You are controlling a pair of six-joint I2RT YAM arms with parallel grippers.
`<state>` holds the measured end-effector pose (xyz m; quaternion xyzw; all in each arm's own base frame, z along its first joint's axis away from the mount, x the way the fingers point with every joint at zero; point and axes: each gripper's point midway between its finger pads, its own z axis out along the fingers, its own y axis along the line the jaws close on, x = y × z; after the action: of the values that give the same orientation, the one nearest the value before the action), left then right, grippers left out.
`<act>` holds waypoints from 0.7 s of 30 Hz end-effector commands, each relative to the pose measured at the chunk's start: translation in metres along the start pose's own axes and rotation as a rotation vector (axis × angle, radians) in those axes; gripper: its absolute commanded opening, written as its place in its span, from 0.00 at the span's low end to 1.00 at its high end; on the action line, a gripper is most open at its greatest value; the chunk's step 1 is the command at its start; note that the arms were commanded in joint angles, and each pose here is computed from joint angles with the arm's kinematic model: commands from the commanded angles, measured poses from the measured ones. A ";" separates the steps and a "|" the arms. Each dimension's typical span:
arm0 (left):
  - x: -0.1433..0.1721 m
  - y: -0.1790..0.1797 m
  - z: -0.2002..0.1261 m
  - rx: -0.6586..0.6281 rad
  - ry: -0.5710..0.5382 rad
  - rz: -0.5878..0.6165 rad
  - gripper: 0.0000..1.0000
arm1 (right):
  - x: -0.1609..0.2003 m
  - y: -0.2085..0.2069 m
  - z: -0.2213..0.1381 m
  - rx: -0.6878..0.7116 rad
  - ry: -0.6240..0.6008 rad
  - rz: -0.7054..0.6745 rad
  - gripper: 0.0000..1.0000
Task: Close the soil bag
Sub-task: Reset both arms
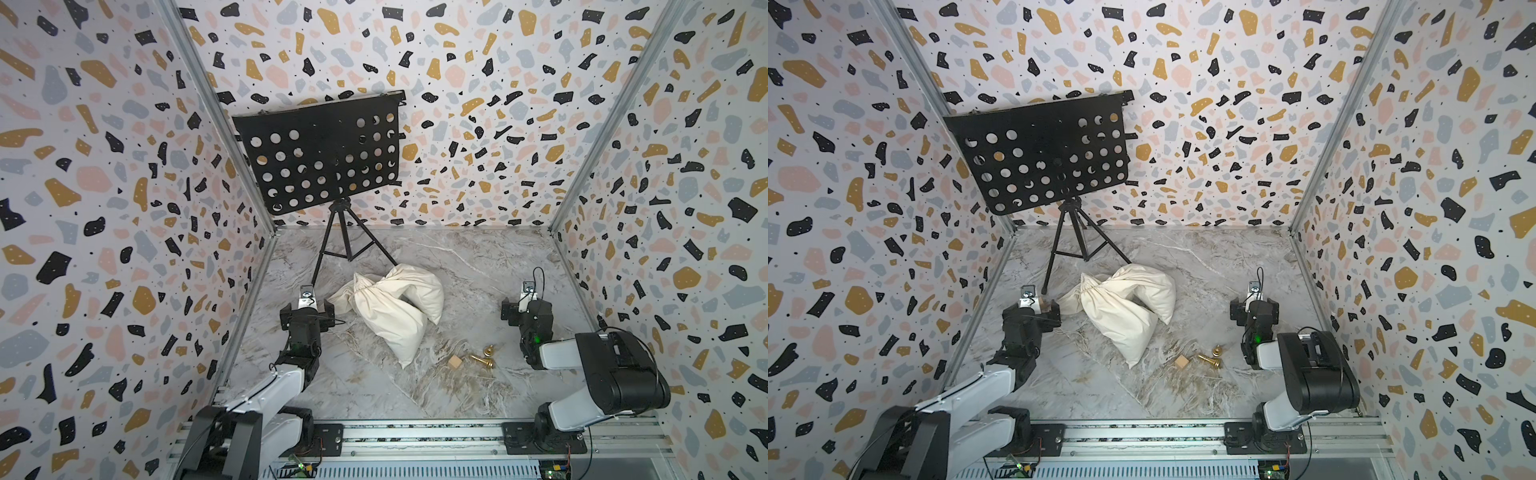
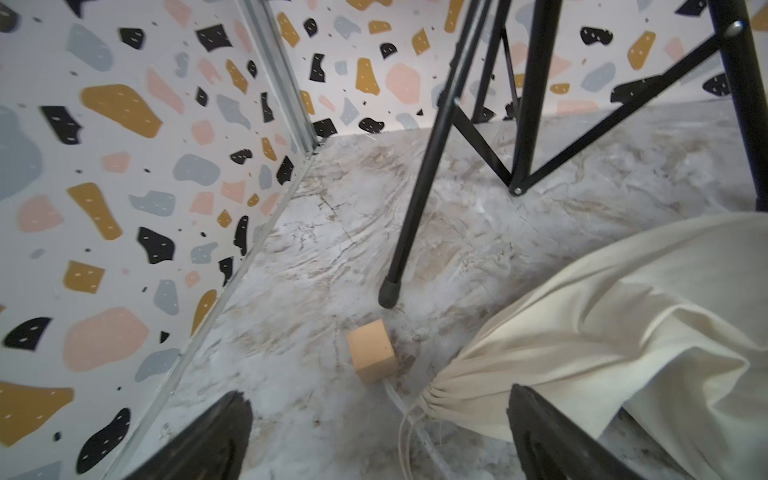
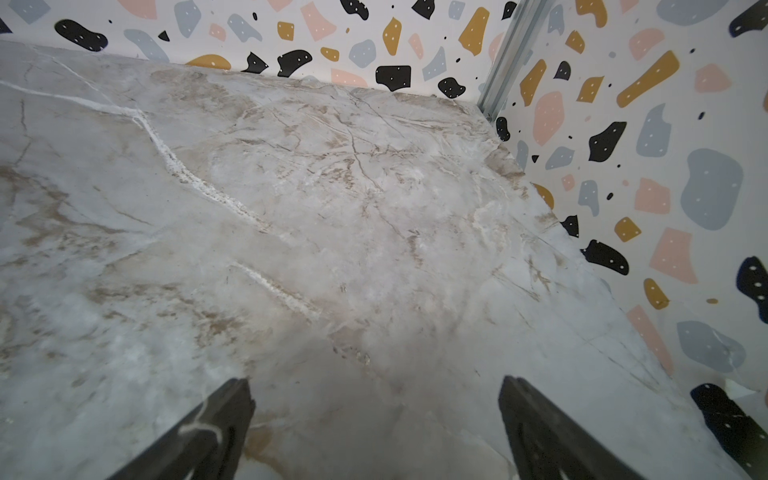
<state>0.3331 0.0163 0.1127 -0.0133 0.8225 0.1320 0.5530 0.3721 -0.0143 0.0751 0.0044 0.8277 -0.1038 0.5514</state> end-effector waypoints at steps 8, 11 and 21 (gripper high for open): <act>-0.019 -0.031 0.016 0.129 -0.029 0.143 1.00 | -0.013 0.000 0.004 -0.003 -0.021 0.002 1.00; -0.012 -0.043 0.008 0.215 -0.043 0.169 1.00 | -0.013 0.001 0.004 -0.005 -0.018 -0.001 1.00; -0.022 -0.068 0.000 0.356 -0.115 0.031 1.00 | -0.014 0.001 0.005 -0.007 -0.016 -0.003 1.00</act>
<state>0.3449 -0.0353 0.1114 0.1042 0.8176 0.0436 0.5646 0.3752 -0.0127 0.0763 0.0017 0.8291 -0.1007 0.5499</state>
